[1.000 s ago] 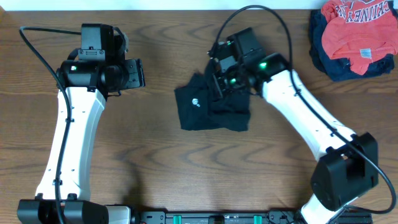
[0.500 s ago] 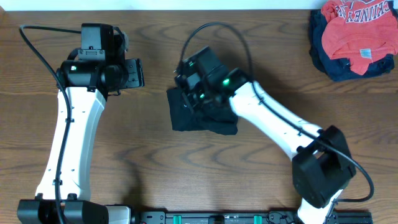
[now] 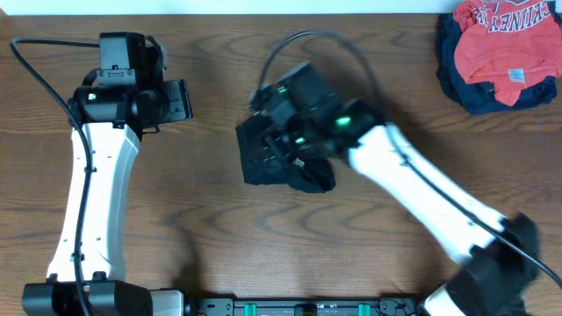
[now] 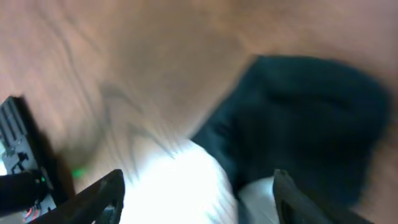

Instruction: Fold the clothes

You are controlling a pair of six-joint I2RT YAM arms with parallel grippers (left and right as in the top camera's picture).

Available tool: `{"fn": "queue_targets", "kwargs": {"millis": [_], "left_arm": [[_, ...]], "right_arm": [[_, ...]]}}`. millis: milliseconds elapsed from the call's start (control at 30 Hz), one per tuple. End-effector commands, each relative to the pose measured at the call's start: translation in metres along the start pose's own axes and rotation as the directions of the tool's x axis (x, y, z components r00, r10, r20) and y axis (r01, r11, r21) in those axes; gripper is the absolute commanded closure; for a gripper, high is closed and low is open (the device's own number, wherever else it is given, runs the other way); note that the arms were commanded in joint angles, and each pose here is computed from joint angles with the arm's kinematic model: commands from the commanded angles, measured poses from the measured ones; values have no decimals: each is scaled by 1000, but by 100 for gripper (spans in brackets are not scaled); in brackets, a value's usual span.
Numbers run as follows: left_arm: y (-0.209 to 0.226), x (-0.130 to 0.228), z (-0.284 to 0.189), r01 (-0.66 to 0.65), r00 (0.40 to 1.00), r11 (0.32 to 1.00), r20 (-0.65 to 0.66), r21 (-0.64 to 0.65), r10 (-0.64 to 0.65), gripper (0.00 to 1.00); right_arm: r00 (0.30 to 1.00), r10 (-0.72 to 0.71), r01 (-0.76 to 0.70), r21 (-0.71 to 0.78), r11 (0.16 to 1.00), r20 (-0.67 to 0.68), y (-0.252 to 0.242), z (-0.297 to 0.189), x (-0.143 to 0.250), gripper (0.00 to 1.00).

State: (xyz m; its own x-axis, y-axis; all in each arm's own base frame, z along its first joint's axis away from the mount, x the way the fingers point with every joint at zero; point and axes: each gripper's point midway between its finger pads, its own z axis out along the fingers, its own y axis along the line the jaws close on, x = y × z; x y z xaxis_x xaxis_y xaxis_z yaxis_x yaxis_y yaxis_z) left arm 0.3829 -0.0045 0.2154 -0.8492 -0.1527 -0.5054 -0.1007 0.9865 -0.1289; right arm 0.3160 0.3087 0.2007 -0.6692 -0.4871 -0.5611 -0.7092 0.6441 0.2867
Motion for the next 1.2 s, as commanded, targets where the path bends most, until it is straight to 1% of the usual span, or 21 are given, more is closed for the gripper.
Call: {"fn": "queue_targets", "kwargs": {"millis": [0, 167, 267, 367, 433, 533, 633, 767, 900, 967, 1033, 1067, 1100, 1133, 1167], "left_arm": [[3, -4, 1, -14, 1000, 1000, 10, -13, 14, 36], [3, -9, 1, -15, 999, 1000, 29, -11, 15, 36], [2, -12, 1, -16, 999, 1000, 42, -10, 16, 36], [7, -19, 0, -4, 998, 1000, 68, -14, 5, 35], [14, -23, -1, 18, 997, 1000, 81, -22, -16, 35], [32, -25, -2, 55, 995, 998, 91, -44, -51, 35], [52, -27, -5, 99, 991, 993, 99, -68, -92, 34], [70, -26, -7, 140, 986, 986, 105, -92, -130, 34], [80, -25, -8, 160, 983, 982, 104, -104, -149, 34], [84, -24, -9, 169, 982, 979, 103, -109, -158, 34], [88, -23, -10, 178, 981, 977, 102, -114, -166, 34], [90, -23, -10, 182, 980, 976, 102, -117, -170, 34], [91, -22, -10, 184, 980, 976, 101, -118, -173, 34], [92, -22, -10, 186, 979, 975, 101, -119, -175, 34], [92, -22, -10, 186, 979, 975, 100, -119, -175, 34]], "right_arm": [[999, 48, -49, 107, 993, 9, -39, -28, 4, 25], [990, 80, -65, 118, 991, -120, -55, -19, 35, 22], [983, 45, -27, 101, 995, -177, -52, 2, 44, 18], [976, 32, -7, 115, 993, -217, -53, 24, 50, 18], [970, 24, 3, 110, 994, -243, -52, 38, 55, 22], [962, 7, 20, 96, 995, -272, -45, 51, 60, 32], [958, -17, 49, 106, 993, -285, -39, 57, 62, 37], [949, -39, 94, 164, 982, -312, -43, 66, 67, 42], [936, -56, 118, 161, 980, -348, -39, 85, 76, 46], [927, -65, 128, 151, 980, -370, -36, 96, 82, 55], [927, -60, 125, 153, 980, -370, -34, 105, 84, 74], [932, -53, 120, 166, 979, -359, -34, 107, 81, 86], [941, -42, 110, 186, 976, -336, -35, 109, 76, 95], [950, -41, 105, 193, 976, -309, -34, 111, 69, 99], [962, -45, 100, 193, 976, -269, -32, 110, 59, 99]]}}
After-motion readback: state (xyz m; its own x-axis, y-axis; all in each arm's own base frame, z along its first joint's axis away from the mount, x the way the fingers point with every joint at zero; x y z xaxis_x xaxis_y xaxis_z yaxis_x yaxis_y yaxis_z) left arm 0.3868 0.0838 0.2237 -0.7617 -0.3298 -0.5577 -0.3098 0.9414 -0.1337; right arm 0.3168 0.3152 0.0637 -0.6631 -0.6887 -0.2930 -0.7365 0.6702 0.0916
